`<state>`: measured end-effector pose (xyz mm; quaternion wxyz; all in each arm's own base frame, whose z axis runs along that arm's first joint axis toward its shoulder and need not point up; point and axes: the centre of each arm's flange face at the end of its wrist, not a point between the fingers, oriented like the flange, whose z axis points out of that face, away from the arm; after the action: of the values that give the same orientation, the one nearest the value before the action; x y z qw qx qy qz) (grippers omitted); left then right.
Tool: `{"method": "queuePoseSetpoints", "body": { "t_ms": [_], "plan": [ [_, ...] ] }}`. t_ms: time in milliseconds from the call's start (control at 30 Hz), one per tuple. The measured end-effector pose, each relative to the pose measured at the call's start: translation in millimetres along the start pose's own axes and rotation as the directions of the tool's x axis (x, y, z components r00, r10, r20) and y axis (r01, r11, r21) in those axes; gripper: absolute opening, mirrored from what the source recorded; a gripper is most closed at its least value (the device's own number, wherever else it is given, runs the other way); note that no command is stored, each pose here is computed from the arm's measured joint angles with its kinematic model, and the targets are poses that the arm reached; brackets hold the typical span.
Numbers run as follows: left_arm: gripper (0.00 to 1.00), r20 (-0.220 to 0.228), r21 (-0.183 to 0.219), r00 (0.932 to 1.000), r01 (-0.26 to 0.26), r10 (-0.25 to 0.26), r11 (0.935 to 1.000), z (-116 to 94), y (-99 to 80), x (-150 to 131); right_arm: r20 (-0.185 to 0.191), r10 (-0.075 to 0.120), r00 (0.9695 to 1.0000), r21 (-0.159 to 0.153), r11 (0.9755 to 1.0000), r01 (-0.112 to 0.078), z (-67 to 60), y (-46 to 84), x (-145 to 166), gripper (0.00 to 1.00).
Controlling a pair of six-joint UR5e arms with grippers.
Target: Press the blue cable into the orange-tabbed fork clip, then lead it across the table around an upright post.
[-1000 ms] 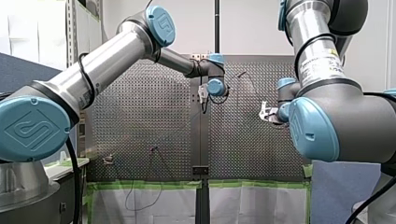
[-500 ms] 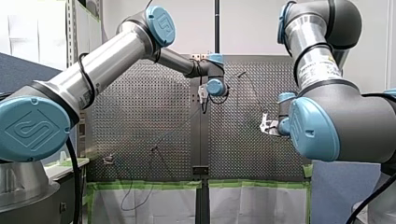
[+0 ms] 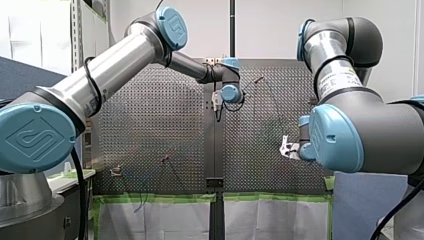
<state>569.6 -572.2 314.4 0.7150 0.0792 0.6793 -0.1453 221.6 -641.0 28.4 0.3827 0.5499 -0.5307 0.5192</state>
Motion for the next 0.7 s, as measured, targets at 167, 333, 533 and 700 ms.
{"method": "queuePoseSetpoints", "body": {
  "t_ms": [167,333,533,700],
  "plan": [
    [0.99,0.0,-0.003,1.0,0.001,-0.001,1.0,0.3,1.0,-0.2,-0.005,0.006,1.0,-0.031,0.9995,-0.006,4.9,16.6,-23.0,0.0],
    [0.99,-0.001,-0.006,1.0,0.005,-0.005,1.0,0.6,1.9,0.5,-0.009,0.016,0.9998,-0.059,0.9981,-0.017,8.9,35.4,-52.9,0.0],
    [0.99,-0.003,-0.008,1.0,0.006,-0.006,0.9999,0.3,2.1,0.4,-0.015,0.032,0.9994,-0.091,0.9953,-0.033,11.0,56.4,-87.1,0.0],
    [0.99,-0.005,-0.009,1.0,0.006,-0.006,0.9999,0.0,2.1,0.5,0.006,0.042,0.9991,-0.114,0.9927,-0.041,8.0,71.3,-117.9,0.0]
  ]
}}
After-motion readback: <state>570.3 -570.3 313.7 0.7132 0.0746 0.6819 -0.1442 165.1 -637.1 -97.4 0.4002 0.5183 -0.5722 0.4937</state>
